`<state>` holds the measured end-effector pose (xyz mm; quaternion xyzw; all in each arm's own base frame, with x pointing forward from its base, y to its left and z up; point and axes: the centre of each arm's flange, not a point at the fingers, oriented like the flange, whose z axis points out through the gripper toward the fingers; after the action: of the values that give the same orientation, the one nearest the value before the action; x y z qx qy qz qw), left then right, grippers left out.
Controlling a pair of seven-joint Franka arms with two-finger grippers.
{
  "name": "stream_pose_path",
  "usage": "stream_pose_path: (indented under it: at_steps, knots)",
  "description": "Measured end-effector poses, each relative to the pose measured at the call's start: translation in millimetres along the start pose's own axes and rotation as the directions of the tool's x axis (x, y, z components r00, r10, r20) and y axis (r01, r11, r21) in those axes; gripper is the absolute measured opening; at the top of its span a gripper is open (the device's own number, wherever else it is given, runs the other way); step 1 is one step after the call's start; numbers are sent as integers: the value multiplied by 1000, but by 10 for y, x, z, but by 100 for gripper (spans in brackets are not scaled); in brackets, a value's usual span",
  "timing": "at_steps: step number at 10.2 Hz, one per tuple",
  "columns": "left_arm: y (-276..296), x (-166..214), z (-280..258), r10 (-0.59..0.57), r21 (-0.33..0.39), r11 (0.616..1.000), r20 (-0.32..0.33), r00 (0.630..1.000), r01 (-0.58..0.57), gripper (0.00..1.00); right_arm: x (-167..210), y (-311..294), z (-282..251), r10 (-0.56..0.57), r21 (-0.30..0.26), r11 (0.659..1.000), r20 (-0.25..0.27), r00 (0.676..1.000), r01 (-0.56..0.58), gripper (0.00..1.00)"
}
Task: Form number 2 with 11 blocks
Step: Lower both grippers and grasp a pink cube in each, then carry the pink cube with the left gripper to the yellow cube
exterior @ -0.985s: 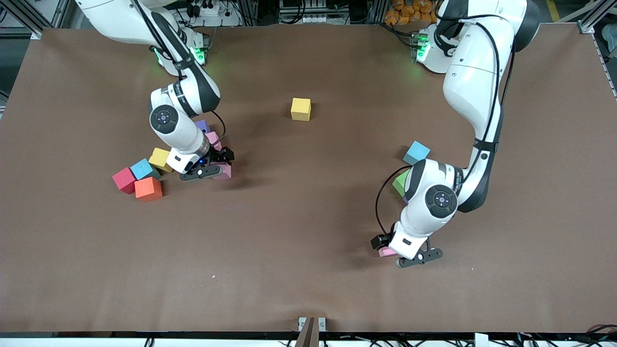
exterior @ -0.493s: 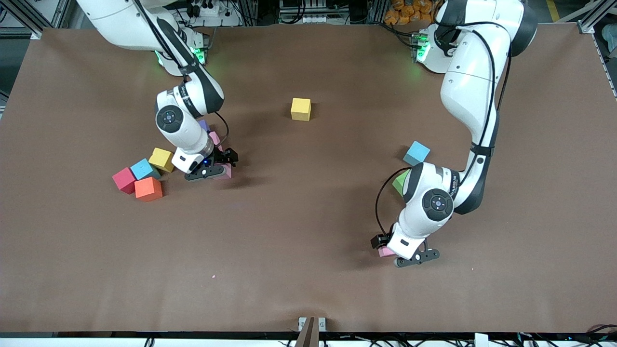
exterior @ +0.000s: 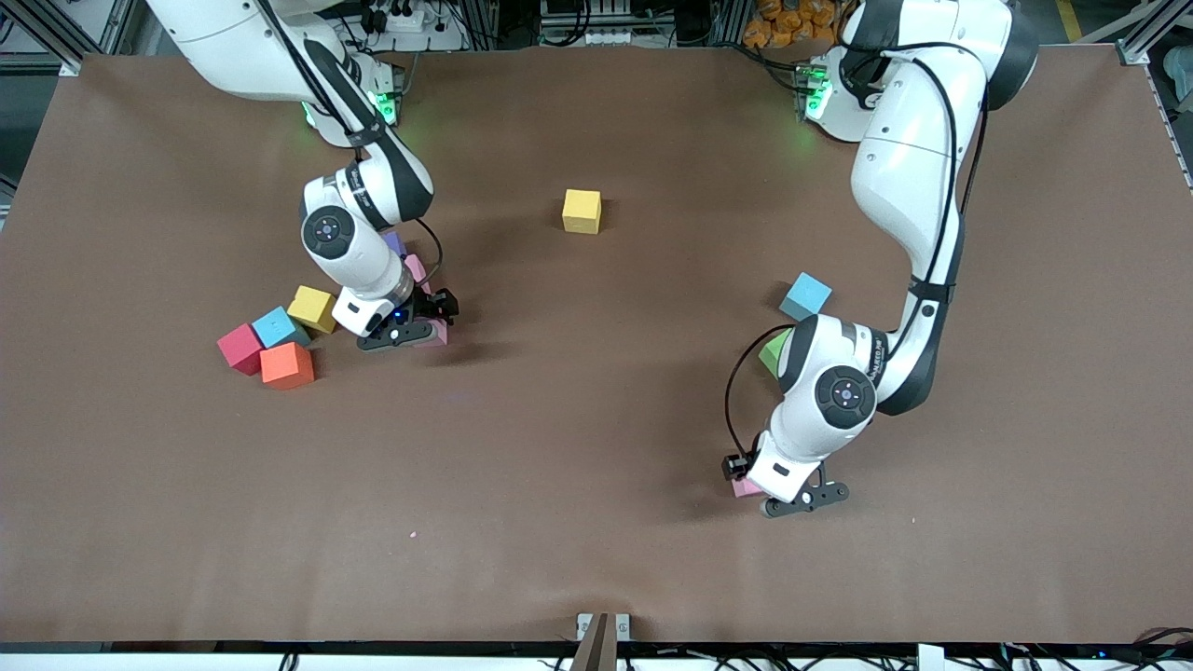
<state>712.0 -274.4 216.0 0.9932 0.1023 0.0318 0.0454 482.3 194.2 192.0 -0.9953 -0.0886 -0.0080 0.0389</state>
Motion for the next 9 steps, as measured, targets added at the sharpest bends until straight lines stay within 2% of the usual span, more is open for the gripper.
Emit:
stream_pose_path:
  at_steps: [2,4,5,7,9]
  knots:
    - [137,-255,-250,84,57,994,81,993,-89,59,24,3,-92,0,-3,1000,7,1000,0,70]
    - [221,-686,-542,211,119,967,115,971,-225,59,42,-12,-345,-3,-14,1000,30,1000,4,68]
    - [231,-948,-670,267,123,951,140,954,-284,59,45,-17,-504,-12,-19,1000,35,999,12,67]
    - [270,-1544,-840,377,108,909,197,905,-402,59,45,-22,-763,-37,-24,999,27,999,37,66]
    - [403,-2215,-876,488,107,848,224,843,-519,59,42,11,-794,-43,-25,999,24,999,44,63]
